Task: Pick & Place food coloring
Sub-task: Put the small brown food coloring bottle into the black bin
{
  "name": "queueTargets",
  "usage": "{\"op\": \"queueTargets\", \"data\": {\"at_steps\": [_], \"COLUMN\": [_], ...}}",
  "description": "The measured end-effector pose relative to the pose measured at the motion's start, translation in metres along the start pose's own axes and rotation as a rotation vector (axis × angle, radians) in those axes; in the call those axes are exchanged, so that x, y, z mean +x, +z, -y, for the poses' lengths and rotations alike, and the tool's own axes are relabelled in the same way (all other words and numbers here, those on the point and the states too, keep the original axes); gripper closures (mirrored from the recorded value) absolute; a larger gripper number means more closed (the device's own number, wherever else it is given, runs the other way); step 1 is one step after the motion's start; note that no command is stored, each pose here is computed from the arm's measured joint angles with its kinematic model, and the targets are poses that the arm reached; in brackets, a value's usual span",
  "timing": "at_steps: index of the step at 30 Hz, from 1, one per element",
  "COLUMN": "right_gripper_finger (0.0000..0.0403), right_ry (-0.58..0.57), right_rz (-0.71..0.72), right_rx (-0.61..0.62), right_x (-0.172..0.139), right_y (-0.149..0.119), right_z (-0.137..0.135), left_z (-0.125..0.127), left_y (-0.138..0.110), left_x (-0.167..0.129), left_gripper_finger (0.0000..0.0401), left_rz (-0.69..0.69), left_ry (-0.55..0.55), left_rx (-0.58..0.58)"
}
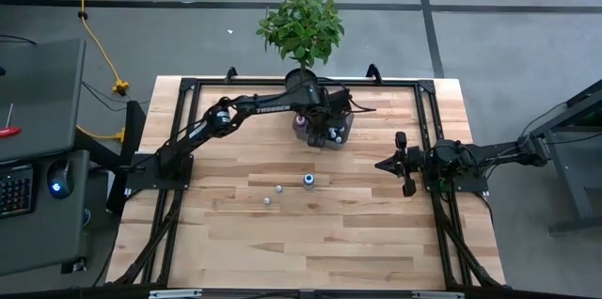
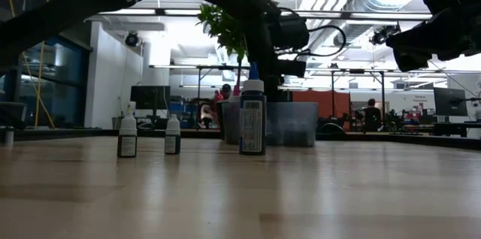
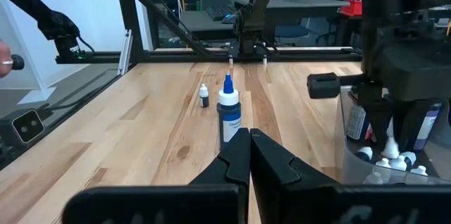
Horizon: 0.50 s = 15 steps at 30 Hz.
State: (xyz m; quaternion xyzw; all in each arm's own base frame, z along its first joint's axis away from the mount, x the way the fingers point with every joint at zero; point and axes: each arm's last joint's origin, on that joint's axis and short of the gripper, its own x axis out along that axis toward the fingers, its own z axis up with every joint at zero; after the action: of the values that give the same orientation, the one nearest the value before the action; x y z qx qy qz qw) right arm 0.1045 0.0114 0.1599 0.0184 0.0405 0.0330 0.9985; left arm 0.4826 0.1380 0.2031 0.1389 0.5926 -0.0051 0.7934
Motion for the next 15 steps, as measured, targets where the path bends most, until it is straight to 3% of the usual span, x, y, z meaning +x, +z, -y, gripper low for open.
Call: {"op": "queueTargets", "data": {"at_steps": [15], "right_gripper_finger": [0.04], "right_ry": [0.0], "right_rz": [0.0], "right_rx": [0.0], "right_x": [0.0], "right_y": [0.0], "right_z": [0.0], "left_z": [0.0042], "left_y": [0.0016], "left_x": [0.0015], "left_gripper_finger": [0.034], "left_rz": [0.012], "left_ry": [-0.035], "left_rx": [-0.018]}}
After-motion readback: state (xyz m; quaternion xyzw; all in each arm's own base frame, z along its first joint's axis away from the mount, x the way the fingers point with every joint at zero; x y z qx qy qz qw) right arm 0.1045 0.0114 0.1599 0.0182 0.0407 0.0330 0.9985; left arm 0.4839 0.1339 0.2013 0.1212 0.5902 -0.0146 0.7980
